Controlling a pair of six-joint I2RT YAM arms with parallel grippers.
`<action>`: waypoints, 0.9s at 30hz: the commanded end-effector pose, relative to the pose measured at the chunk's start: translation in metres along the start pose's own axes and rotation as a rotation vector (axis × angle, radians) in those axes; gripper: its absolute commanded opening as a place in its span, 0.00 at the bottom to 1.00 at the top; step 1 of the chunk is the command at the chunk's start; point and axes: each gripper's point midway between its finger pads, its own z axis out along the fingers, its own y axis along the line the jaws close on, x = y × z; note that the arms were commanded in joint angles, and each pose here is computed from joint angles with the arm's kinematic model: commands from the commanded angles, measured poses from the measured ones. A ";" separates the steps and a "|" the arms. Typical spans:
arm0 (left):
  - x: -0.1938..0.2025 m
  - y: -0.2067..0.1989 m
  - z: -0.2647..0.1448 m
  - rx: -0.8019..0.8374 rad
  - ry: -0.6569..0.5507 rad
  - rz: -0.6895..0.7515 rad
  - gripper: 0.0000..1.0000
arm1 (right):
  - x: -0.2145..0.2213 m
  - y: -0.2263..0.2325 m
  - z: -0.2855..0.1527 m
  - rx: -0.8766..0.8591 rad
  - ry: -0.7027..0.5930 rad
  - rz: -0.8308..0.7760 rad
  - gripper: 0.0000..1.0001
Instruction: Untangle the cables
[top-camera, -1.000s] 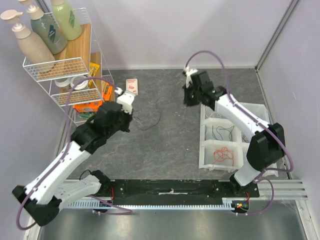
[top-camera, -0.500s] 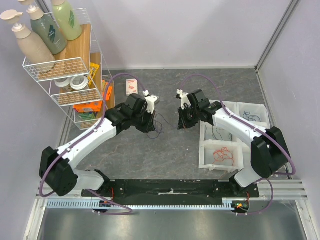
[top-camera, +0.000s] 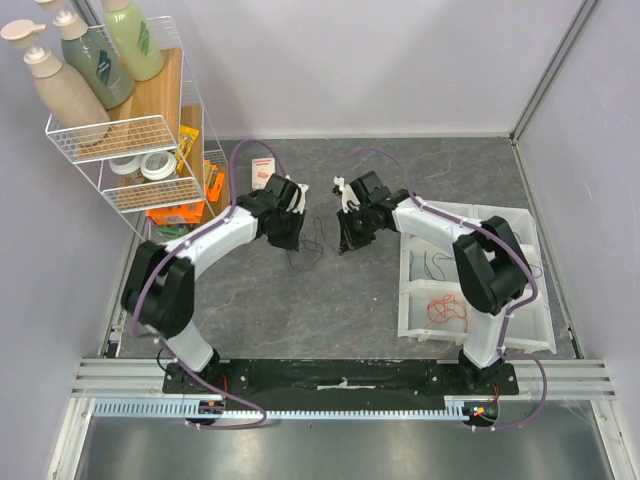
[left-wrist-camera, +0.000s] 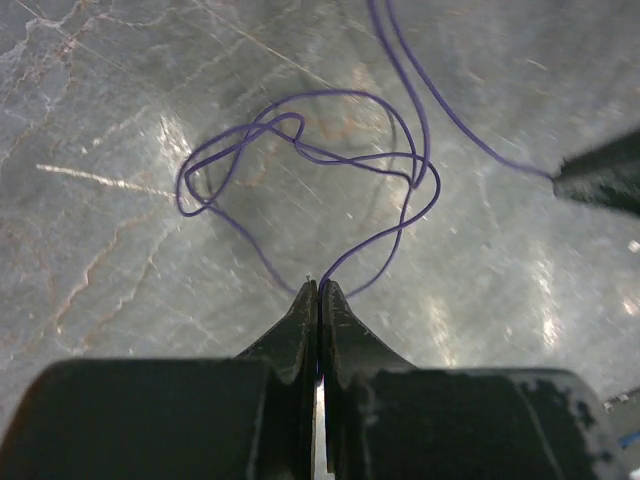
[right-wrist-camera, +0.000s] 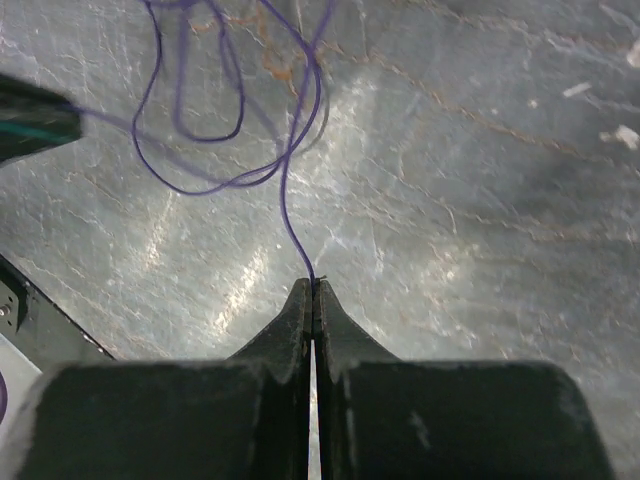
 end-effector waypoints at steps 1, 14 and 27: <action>-0.013 0.014 0.021 -0.045 0.052 -0.043 0.02 | -0.019 0.020 0.009 -0.054 -0.015 -0.006 0.01; -0.020 -0.009 -0.037 0.071 -0.085 0.000 0.62 | -0.046 0.020 0.016 -0.028 -0.042 0.004 0.50; -0.008 0.010 -0.127 -0.004 -0.399 0.058 0.68 | -0.114 0.023 0.040 -0.049 -0.278 0.058 0.89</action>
